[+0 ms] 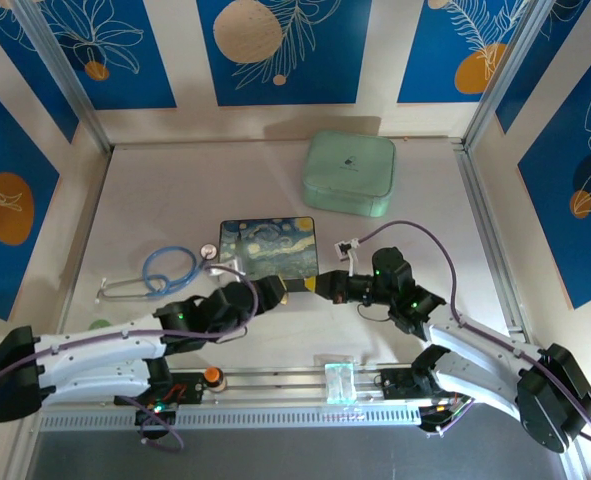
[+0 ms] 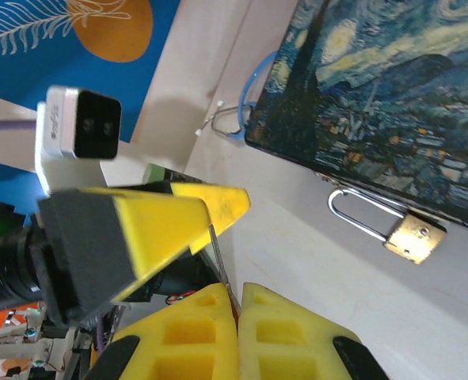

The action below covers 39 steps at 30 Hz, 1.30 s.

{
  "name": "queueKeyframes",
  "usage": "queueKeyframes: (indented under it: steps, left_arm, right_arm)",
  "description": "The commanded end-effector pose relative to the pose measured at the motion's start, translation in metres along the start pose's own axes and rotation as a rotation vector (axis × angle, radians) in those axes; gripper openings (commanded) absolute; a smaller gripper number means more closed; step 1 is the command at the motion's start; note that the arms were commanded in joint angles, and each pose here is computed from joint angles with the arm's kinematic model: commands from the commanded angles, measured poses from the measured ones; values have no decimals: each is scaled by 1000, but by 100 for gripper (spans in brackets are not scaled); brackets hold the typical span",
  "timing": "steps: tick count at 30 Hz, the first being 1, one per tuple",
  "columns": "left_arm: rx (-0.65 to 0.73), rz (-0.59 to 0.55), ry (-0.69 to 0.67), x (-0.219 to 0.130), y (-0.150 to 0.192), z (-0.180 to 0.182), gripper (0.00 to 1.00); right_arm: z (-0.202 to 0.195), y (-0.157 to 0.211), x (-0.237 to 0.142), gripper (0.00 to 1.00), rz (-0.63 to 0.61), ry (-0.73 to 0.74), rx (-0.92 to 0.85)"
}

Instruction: Unlock the padlock with the key

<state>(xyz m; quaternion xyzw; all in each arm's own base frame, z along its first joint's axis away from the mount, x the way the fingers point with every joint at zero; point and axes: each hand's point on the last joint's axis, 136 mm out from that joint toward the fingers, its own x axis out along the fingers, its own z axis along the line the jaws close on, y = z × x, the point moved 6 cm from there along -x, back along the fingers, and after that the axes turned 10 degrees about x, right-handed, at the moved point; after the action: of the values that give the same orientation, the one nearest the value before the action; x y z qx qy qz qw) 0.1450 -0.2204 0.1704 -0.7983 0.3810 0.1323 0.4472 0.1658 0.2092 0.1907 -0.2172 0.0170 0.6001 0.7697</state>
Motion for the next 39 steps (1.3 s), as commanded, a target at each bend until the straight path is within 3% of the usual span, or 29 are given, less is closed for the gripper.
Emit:
queueKeyframes:
  steps: [1, 6, 11, 16, 23, 29, 39]
  left_arm:
    - [-115, -76, -93, 9, 14, 15, 83]
    - [-144, -14, -173, 32, 36, 16, 82]
    - [-139, 39, -371, 41, 45, 22, 81]
    - [-168, 85, -341, 69, 54, 25, 82]
    - [-37, 58, -478, 84, 43, 21, 76]
    - [6, 122, -523, 106, 50, 25, 75]
    - [44, 203, -610, 83, 58, 50, 54]
  right_arm:
    - [-12, 7, -3, 1, 5, 50, 14]
    - [-17, 10, -5, 1, -3, 62, 29]
    - [-22, 13, -8, 1, -21, 73, 38]
    - [-26, 15, -10, 0, -31, 75, 45]
    - [-29, 19, -17, 0, -48, 82, 49]
    - [-34, 20, -24, 0, -71, 78, 66]
    - [-43, 25, -31, 0, -95, 95, 94]
